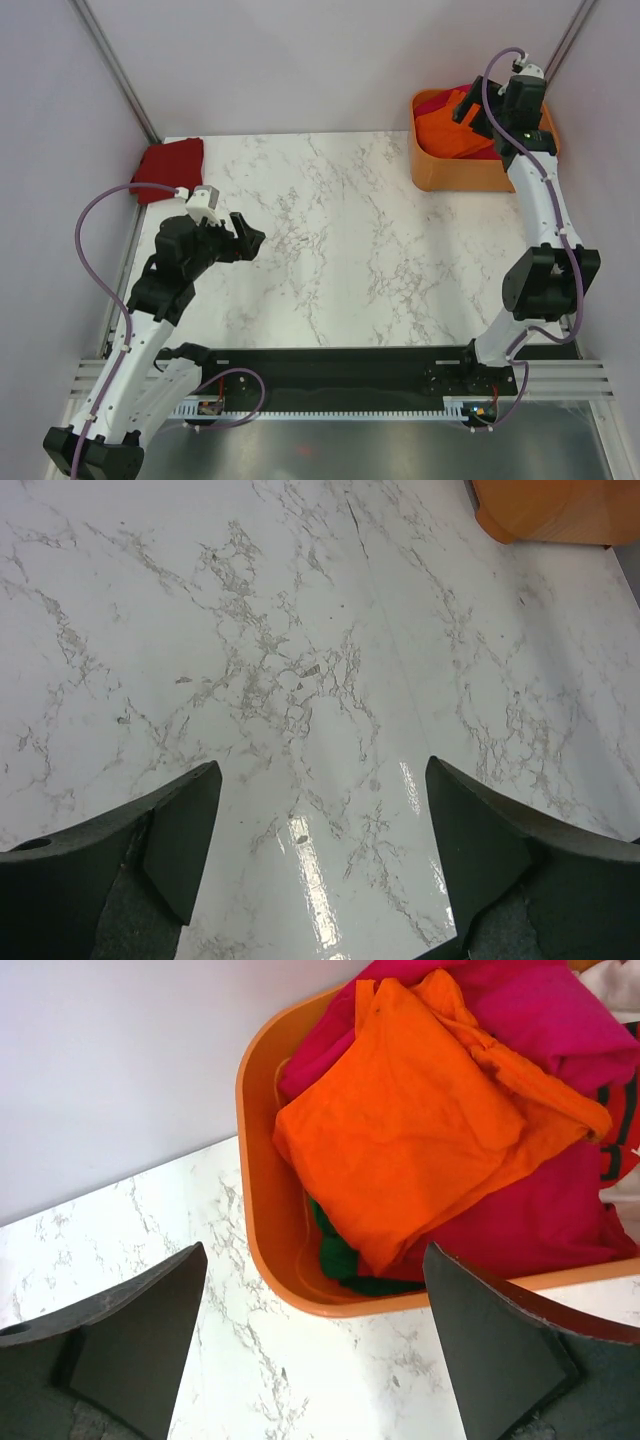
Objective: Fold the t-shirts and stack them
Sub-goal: Grab the tshirt from the pile
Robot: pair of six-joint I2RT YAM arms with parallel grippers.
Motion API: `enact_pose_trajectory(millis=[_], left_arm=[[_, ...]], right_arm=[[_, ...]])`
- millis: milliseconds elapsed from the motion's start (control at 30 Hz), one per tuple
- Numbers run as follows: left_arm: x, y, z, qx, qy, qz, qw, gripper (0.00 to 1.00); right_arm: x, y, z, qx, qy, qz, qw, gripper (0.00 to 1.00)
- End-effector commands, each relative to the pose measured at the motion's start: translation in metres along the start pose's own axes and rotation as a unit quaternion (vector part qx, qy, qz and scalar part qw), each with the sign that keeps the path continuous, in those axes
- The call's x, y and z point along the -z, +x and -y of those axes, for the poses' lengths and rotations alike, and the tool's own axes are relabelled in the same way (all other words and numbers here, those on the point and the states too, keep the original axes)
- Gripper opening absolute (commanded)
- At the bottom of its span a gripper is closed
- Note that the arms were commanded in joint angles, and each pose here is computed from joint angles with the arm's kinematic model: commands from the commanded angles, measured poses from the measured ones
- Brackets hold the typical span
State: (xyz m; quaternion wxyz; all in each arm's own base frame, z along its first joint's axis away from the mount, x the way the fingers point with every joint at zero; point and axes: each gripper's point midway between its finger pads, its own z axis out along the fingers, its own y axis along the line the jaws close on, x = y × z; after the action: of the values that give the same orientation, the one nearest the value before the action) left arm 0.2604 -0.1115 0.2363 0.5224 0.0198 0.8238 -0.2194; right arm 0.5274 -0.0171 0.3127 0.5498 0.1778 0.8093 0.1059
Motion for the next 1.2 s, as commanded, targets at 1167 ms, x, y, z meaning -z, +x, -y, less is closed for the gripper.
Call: enact_pose_trajectory(millis=[1167], left_arm=[[-0.014,0.0,-0.008,-0.029,-0.023,-0.024,0.999,0.88]], right_arm=[[-0.116,-0.007,0.085,0.013,0.1,0.038,0.994,0.96]])
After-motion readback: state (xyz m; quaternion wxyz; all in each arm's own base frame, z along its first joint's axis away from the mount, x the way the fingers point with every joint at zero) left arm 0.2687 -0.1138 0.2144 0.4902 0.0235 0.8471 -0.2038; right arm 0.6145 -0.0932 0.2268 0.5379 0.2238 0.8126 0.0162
